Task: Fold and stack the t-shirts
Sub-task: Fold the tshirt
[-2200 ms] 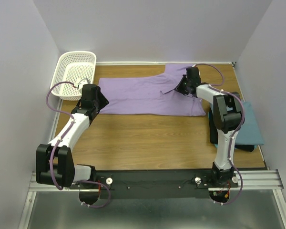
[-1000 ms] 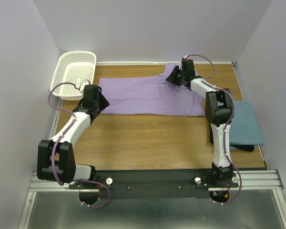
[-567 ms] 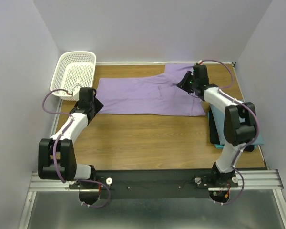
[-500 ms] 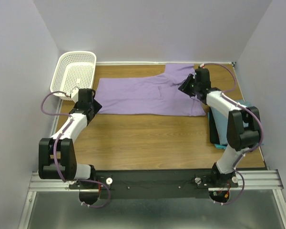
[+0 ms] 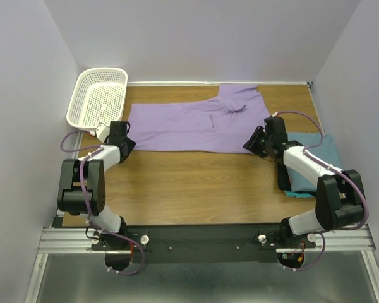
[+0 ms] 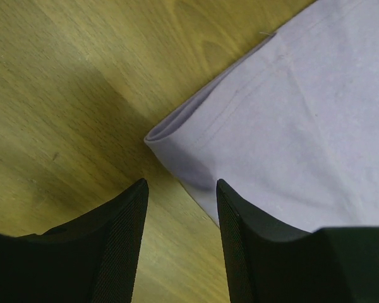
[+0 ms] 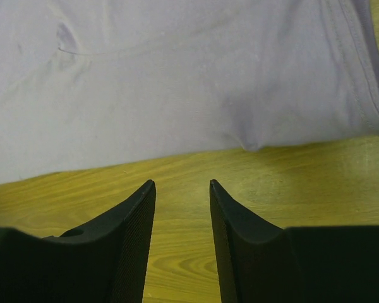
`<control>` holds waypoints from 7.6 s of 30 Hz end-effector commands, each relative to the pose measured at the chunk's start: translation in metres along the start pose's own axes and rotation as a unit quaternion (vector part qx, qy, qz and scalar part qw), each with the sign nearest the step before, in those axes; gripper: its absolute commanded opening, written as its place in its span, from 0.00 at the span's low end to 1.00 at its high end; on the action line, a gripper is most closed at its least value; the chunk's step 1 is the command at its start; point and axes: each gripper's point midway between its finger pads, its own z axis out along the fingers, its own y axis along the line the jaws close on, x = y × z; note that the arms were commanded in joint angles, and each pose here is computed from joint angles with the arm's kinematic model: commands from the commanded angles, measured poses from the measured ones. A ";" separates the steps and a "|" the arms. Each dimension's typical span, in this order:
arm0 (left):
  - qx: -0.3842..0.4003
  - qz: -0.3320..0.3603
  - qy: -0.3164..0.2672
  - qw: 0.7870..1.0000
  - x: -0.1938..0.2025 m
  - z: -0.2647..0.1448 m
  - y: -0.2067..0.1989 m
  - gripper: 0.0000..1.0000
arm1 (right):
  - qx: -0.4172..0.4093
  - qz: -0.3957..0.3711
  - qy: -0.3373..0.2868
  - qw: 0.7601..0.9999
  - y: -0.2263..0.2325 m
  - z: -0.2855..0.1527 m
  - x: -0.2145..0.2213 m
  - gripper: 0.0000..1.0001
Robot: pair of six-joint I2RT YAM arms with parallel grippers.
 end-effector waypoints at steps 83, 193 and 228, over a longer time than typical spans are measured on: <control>-0.012 0.013 -0.017 1.000 0.012 -0.027 0.048 0.00 | 0.251 0.186 0.021 0.950 -0.189 -0.031 0.058 0.06; -0.107 0.278 -0.025 0.954 -0.033 0.055 -0.084 0.35 | 0.013 -0.314 0.014 0.949 0.121 0.164 -0.030 0.57; -0.122 0.279 -0.017 0.952 -0.025 0.071 -0.078 0.23 | -0.011 -0.300 0.026 0.954 0.127 0.167 -0.021 0.55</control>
